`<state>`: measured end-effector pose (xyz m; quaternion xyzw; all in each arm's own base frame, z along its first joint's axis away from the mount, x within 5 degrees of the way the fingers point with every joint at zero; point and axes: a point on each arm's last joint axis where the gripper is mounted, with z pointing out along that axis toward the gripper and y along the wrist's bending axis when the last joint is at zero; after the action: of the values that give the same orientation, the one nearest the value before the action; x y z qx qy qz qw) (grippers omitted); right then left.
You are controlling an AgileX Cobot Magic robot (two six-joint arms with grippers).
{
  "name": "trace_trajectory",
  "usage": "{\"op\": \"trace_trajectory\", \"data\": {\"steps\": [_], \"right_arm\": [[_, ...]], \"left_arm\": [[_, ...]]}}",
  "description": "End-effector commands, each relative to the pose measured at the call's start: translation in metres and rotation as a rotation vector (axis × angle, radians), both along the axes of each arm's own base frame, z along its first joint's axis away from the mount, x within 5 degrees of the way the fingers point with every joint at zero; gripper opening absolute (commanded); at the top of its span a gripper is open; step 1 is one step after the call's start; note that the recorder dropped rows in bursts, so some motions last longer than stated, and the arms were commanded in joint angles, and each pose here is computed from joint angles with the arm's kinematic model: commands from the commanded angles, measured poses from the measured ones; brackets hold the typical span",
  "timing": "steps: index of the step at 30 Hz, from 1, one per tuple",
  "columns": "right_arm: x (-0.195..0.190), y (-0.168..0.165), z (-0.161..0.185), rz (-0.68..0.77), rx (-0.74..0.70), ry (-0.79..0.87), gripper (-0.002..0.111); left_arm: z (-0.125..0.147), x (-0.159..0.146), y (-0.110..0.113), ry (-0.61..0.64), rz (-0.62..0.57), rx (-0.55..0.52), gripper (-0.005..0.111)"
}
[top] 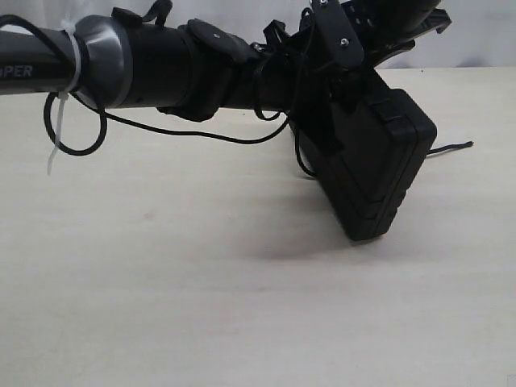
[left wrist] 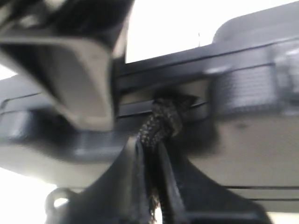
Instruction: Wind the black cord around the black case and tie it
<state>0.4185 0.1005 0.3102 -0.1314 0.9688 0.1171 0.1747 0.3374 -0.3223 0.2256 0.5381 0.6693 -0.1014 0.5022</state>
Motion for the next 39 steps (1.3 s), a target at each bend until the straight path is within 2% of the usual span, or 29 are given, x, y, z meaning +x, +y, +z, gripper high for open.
{"op": "trace_trajectory", "data": {"steps": [1,3,5,7,12,17,21,24,27,34,39], "right_arm": [[0.000,-0.002,0.002,-0.005,0.004,-0.007,0.033],[0.000,-0.002,0.002,-0.005,0.004,-0.007,0.033],[0.000,-0.002,0.002,-0.005,0.004,-0.007,0.033],[0.000,-0.002,0.002,-0.005,0.004,-0.007,0.033],[0.000,-0.002,0.002,-0.005,0.004,-0.007,0.033],[0.000,-0.002,0.002,-0.005,0.004,-0.007,0.033],[0.000,-0.002,0.002,-0.005,0.004,-0.007,0.033],[0.000,-0.002,0.002,-0.005,0.004,-0.007,0.033],[0.000,-0.002,0.002,-0.005,0.004,-0.007,0.033],[0.000,-0.002,0.002,-0.005,0.004,-0.007,0.033],[0.000,-0.002,0.002,-0.005,0.004,-0.007,0.033]], "left_arm": [[0.006,-0.002,-0.003,0.001,-0.009,-0.020,0.007],[0.006,0.000,-0.001,-0.012,0.010,-0.014,0.029],[0.006,0.000,-0.001,-0.012,0.010,-0.014,0.045],[0.006,0.001,0.000,-0.018,0.022,-0.011,0.053],[0.021,-0.009,0.009,-0.065,0.002,0.010,0.052],[0.012,-0.020,0.024,-0.211,-0.098,0.218,0.052],[0.011,-0.011,0.032,-0.305,0.001,0.262,0.052],[0.007,-0.012,0.031,-0.293,-0.011,0.266,0.052],[-0.006,-0.015,0.025,-0.234,-0.075,0.278,0.046],[-0.018,-0.014,0.024,-0.214,-0.080,0.295,0.002],[-0.011,-0.009,0.023,-0.249,-0.046,0.285,0.000]]}}
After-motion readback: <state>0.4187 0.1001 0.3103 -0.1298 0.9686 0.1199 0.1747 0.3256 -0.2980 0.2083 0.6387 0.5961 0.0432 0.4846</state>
